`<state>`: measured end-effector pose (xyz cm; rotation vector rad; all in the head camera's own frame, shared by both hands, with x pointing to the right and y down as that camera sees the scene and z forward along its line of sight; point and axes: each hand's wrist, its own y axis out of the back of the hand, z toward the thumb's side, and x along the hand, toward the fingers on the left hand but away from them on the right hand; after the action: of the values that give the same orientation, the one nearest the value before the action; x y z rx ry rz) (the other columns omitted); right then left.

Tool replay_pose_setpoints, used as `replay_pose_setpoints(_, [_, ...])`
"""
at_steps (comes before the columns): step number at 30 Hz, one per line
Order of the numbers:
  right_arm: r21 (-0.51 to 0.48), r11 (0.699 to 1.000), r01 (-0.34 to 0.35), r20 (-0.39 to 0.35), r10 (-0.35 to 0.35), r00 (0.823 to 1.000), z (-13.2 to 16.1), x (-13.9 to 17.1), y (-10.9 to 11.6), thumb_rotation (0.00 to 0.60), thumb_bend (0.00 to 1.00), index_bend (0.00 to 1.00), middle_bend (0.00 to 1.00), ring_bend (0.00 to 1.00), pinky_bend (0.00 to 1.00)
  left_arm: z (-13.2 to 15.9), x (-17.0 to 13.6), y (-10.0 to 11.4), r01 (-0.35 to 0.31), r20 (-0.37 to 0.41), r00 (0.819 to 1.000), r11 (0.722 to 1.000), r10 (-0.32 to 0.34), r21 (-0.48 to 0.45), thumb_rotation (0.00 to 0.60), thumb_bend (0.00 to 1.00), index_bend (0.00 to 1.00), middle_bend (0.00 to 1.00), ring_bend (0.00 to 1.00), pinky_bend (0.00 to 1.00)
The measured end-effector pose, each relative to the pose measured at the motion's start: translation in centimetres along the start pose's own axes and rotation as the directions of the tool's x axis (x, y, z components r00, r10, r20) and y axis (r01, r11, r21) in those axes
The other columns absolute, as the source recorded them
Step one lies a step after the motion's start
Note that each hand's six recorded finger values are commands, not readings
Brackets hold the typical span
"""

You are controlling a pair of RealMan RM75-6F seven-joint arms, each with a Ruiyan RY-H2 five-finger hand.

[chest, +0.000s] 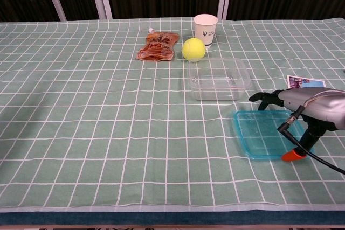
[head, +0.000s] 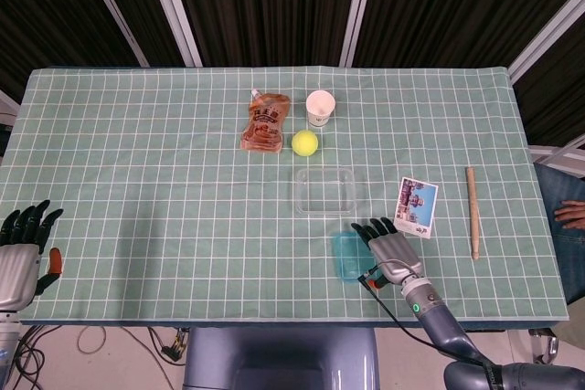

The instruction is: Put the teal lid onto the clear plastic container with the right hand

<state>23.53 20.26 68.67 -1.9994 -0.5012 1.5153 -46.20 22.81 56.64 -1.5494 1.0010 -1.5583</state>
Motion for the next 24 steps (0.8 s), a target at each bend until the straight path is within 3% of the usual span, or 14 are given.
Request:
replay_pose_setpoints(8, [0.011,1.000,0.018,0.003,-0.018,1.000,-0.2,0.4,1.0,0.600,0.29,0.01,0.43,0.06,0.00,0.0,0.0,0.0,-0.001,-0.001,1.000,1.000,0.001,-0.002,0.600,0.65,0.11,0.00,0.00,0.00])
replay_pose_setpoints(24, [0.031,0.999,0.044,0.028,-0.045,0.999,-1.7,3.1,5.7,0.600,0.29,0.01,0.43,0.06,0.00,0.1,0.0,0.1,-0.004,0.001,1.000,1.000,0.004,-0.003,0.600,0.65,0.11,0.00,0.00,0.00])
